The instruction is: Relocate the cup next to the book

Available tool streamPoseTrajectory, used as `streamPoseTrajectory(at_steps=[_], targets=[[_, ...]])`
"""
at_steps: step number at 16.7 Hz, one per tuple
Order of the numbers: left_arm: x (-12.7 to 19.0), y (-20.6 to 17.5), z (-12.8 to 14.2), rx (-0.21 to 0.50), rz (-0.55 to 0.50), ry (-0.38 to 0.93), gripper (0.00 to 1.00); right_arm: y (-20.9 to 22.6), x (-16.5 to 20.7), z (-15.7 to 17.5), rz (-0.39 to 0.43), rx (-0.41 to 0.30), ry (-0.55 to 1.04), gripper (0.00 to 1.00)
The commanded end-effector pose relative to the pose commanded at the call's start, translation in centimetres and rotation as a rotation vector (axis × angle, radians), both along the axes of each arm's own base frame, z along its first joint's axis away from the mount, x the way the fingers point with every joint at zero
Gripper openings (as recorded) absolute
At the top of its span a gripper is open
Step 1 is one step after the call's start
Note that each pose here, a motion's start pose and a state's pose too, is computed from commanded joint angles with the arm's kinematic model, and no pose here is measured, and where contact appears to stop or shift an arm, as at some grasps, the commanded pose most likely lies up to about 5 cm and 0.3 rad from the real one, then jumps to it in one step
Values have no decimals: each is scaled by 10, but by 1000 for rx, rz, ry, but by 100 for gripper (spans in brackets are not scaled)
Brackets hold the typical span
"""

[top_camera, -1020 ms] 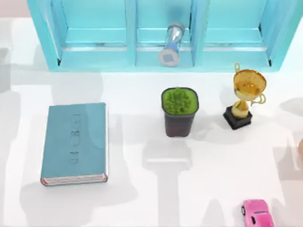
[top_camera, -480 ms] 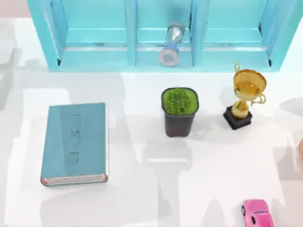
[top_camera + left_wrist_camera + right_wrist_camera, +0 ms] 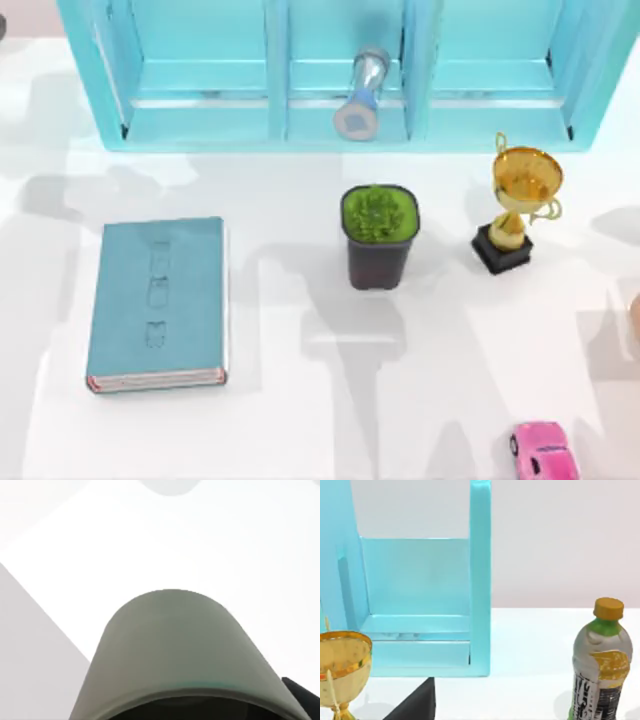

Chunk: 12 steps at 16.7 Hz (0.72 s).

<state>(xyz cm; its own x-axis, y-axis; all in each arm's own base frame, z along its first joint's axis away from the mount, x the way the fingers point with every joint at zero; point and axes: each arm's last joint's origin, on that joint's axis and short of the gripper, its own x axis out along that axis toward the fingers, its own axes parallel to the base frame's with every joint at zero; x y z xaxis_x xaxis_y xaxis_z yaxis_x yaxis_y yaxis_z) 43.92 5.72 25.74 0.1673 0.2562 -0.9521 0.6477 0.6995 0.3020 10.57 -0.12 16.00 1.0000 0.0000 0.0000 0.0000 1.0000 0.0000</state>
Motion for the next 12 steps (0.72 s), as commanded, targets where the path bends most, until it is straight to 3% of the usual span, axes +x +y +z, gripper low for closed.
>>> streamPoseTrajectory(at_steps=[3,6,9,12], targets=[[-50,-35,9,-172,265,-24,0,0,0,0,0,0,0,100],[-101,-64,7,-283,477,7,0,0,0,0,0,0,0,100],[-144,-83,1,-334,615,51,0,0,0,0,0,0,0,100],[-169,-93,-3,-348,682,78,0,0,0,0,0,0,0,100]])
